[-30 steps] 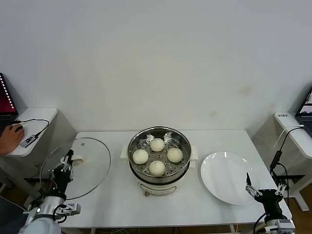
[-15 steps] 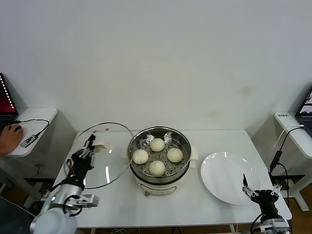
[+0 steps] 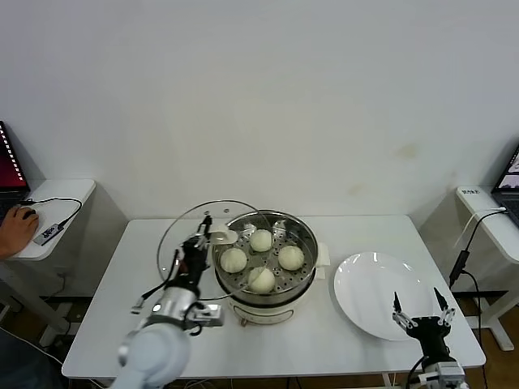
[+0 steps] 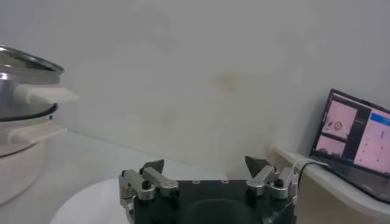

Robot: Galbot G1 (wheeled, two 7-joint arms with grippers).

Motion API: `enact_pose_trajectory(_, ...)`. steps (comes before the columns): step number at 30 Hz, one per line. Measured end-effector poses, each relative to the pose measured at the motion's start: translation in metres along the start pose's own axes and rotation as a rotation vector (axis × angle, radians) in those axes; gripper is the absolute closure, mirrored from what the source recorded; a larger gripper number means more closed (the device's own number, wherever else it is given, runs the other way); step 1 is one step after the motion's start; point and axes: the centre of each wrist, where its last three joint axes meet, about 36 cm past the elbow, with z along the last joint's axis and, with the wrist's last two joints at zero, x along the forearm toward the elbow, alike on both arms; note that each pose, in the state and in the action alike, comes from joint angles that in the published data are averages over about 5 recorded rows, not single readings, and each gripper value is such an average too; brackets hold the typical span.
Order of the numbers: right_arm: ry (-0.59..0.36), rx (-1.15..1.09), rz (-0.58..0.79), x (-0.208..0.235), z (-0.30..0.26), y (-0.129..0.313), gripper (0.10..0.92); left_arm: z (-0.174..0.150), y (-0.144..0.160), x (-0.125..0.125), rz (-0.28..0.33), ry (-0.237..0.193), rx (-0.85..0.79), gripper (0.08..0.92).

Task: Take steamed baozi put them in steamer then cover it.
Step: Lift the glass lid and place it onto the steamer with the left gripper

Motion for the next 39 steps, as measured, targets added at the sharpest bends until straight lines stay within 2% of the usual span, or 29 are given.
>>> enact_pose_trajectory(10,0.009,0.015,-0.003,-0.001,0.002,0.005,0.200,-0.056,-0.014,-0.028,0.035,-0.008,-0.049,0.857)
enact_pose_trajectory(22,0.014,0.024,-0.014,-0.001,0.004,0.009,0.200,-0.102,-0.030,-0.052,0.072,-0.002,-0.061,0.857)
enact_pose_trajectory(30,0.017,0.032,-0.019,0.000,0.005,0.008,0.200,-0.117,-0.041,-0.065,0.091,0.015,-0.072,0.857)
enact_pose_trajectory(39,0.017,0.039,-0.024,0.001,0.006,0.007,0.200,-0.114,-0.052,-0.071,0.117,0.046,-0.082,0.857)
